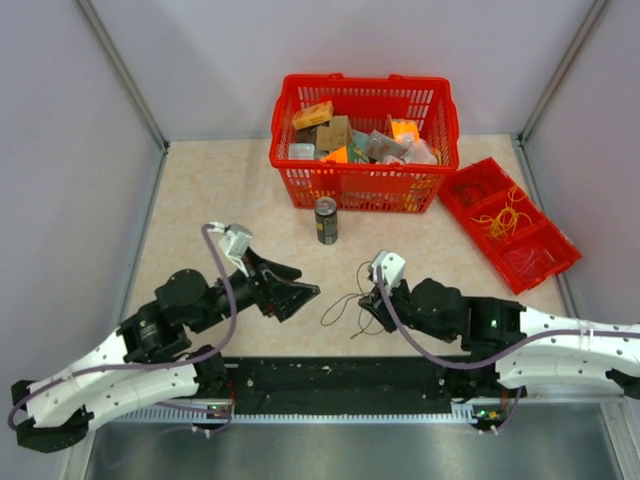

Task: Untangle the cables

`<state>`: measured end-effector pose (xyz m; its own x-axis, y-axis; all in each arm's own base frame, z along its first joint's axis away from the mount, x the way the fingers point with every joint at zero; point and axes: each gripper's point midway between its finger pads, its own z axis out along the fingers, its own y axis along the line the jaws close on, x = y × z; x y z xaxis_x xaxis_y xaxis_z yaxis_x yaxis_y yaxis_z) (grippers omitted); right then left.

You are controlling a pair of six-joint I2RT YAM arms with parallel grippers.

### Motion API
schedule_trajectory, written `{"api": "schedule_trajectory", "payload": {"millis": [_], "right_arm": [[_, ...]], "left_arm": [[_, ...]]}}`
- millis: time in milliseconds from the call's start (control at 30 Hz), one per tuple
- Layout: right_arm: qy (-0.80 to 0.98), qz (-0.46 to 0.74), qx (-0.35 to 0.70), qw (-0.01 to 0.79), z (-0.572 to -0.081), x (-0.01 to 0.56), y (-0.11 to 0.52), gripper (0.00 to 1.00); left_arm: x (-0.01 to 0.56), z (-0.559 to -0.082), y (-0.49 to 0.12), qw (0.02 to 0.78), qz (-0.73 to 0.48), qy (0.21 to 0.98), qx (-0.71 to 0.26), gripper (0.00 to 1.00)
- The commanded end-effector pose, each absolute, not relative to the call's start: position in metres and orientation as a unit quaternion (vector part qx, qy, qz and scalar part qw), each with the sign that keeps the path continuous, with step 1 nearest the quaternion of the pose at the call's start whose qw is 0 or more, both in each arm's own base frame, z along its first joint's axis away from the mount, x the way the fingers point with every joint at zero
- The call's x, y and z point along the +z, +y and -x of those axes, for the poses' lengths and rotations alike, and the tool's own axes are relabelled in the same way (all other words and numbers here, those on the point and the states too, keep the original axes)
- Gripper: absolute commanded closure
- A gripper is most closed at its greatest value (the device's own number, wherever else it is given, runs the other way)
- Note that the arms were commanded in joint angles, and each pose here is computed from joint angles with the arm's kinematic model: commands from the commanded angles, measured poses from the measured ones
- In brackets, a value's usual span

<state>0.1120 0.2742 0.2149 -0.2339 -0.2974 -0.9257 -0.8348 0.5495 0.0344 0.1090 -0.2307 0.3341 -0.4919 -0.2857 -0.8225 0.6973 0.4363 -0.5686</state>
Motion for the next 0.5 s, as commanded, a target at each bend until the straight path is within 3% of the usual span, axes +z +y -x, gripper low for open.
{"api": "schedule_trajectory", "payload": {"millis": [0, 200, 333, 467], "right_arm": [[0.756, 0.252, 0.294, 0.528, -0.133, 0.265, 0.258, 1.0], [0.763, 0.097, 0.383, 0.511, -0.134, 0.3, 0.239, 1.0], [0.767, -0.032, 0.451, 0.454, -0.137, 0.301, 0.231, 1.0], [0.774, -0.088, 0.469, 0.416, -0.139, 0.297, 0.239, 1.0]], "left_arm": [[0.332, -0.116, -0.253, 0.481, -0.149, 0.683, -0.529, 0.21], [0.314, -0.095, -0.278, 0.441, -0.197, 0.653, -0.583, 0.05], [0.32, -0.085, -0.286, 0.428, -0.192, 0.612, -0.636, 0.06], [0.319, -0.091, -0.294, 0.423, -0.17, 0.614, -0.644, 0.16]]}}
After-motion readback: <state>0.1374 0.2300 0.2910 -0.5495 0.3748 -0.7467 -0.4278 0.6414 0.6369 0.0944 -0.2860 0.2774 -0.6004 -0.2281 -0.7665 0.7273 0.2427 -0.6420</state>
